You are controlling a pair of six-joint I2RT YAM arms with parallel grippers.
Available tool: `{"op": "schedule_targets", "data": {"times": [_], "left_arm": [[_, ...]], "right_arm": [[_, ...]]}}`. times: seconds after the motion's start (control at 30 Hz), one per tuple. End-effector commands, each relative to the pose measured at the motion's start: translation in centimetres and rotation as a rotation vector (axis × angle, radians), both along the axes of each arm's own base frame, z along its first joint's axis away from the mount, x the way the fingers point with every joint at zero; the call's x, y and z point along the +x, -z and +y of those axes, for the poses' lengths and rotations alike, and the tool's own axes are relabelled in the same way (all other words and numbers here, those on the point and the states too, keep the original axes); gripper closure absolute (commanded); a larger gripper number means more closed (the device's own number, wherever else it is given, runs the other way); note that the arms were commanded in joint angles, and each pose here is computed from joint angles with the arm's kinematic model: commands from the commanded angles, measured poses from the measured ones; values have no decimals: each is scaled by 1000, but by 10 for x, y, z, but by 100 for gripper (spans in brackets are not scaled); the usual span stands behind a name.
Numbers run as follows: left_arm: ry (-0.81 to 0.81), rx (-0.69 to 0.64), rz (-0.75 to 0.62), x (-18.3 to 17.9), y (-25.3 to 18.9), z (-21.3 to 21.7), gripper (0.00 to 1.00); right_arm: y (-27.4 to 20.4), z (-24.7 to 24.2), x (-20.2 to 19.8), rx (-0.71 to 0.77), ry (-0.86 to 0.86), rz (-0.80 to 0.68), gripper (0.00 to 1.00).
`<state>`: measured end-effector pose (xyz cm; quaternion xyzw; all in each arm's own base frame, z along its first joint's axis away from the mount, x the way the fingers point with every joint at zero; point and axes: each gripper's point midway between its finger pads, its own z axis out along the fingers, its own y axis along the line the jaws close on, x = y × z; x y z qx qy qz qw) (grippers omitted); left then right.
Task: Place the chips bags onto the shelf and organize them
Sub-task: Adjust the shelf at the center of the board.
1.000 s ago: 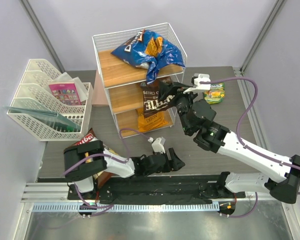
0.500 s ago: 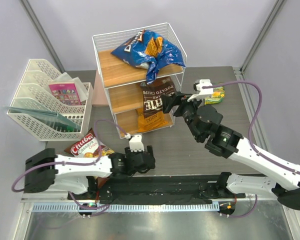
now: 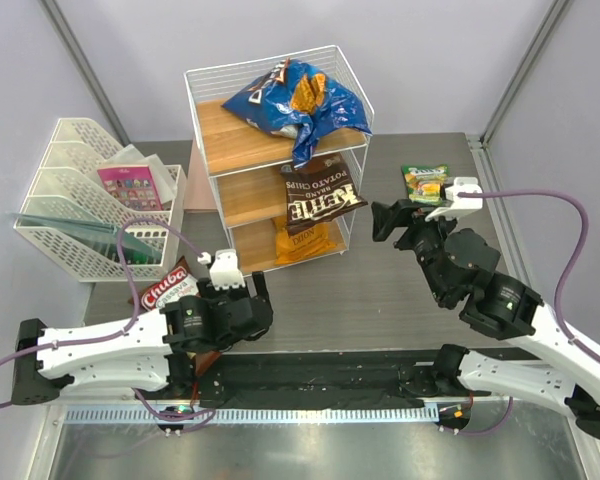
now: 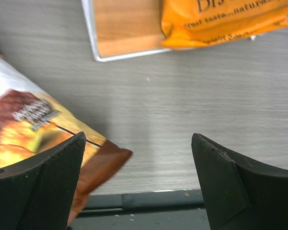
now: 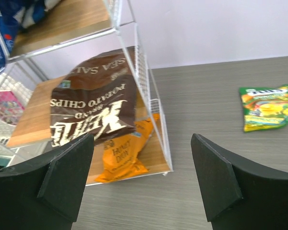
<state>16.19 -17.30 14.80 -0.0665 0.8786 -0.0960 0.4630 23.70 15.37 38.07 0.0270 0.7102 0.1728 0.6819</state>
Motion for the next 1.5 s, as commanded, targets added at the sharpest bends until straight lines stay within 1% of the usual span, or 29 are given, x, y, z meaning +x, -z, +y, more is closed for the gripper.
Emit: {"op": "schedule_targets", "data": {"times": [0.0, 0.13, 0.17, 0.23, 0.3, 0.33, 0.37, 0.4, 0.43, 0.47, 0.53, 0.63, 0.67, 0.83, 0.87, 0.93, 1.03, 1.07, 1.13, 1.17, 1.2, 1.23, 1.3, 1.33, 1.4, 1.47], "left_arm": [[-70, 109, -94, 17, -28, 32, 8], [-131, 154, -145, 27, -44, 48, 7], [-127, 181, -149, 30, -46, 51, 7], [-167, 195, -154, 38, -51, 60, 7], [-158, 222, -160, 47, -53, 62, 7], [-185, 224, -155, 53, -53, 68, 7], [-180, 189, -153, 59, -51, 63, 7], [-153, 217, -143, 62, -49, 64, 7], [-151, 206, -136, 66, -46, 63, 7], [-153, 168, -123, 76, -42, 61, 6], [-139, 191, -119, 85, -39, 63, 7], [-120, 178, -115, 99, -38, 54, 6], [-117, 161, -131, 104, -42, 49, 6], [-89, 191, -155, 121, -41, 36, 6], [-90, 178, -171, 125, -43, 32, 7], [-87, 189, -168, 131, -38, 30, 8], [-80, 191, -179, 138, -34, 26, 22], [-80, 192, -186, 140, -34, 25, 31], [-80, 203, -188, 142, -31, 25, 38], [-78, 201, -197, 145, -29, 24, 48], [-69, 214, -198, 146, -28, 23, 54], [-63, 215, -202, 149, -25, 20, 65], [-49, 227, -202, 152, -22, 18, 77], [-41, 225, -207, 155, -22, 15, 87], [-5, 250, -196, 158, -14, 9, 100], [21, 260, -198, 164, -8, 2, 100]], "right_arm": [[10, -24, -4, -56, 75, 25, 12], [21, -31, -8, -53, 83, 37, 12], [22, -31, -9, -50, 80, 36, 12], [22, -35, -10, -45, 85, 33, 12], [23, -35, -11, -46, 82, 33, 12], [24, -36, -12, -44, 80, 34, 12], [26, -35, -12, -44, 77, 37, 12], [26, -35, -12, -44, 76, 37, 12], [28, -35, -12, -43, 74, 39, 12], [28, -35, -12, -43, 74, 40, 12], [30, -35, -13, -46, 71, 41, 12], [33, -36, -13, -54, 71, 45, 12], [31, -38, -14, -50, 76, 41, 12], [32, -43, -14, -54, 95, 38, 12], [33, -43, -14, -60, 94, 39, 12], [34, -44, -14, -64, 100, 38, 12], [34, -48, -16, -64, 104, 33, 11], [34, -50, -16, -65, 112, 30, 11], [34, -53, -17, -61, 116, 28, 11], [35, -54, -17, -61, 118, 28, 11], [36, -54, -17, -59, 121, 28, 10], [37, -56, -18, -58, 124, 27, 10], [38, -56, -18, -58, 126, 29, 10], [39, -57, -18, -58, 127, 29, 10], [39, -58, -18, -54, 129, 28, 10], [39, -59, -19, -51, 129, 26, 10]]}}
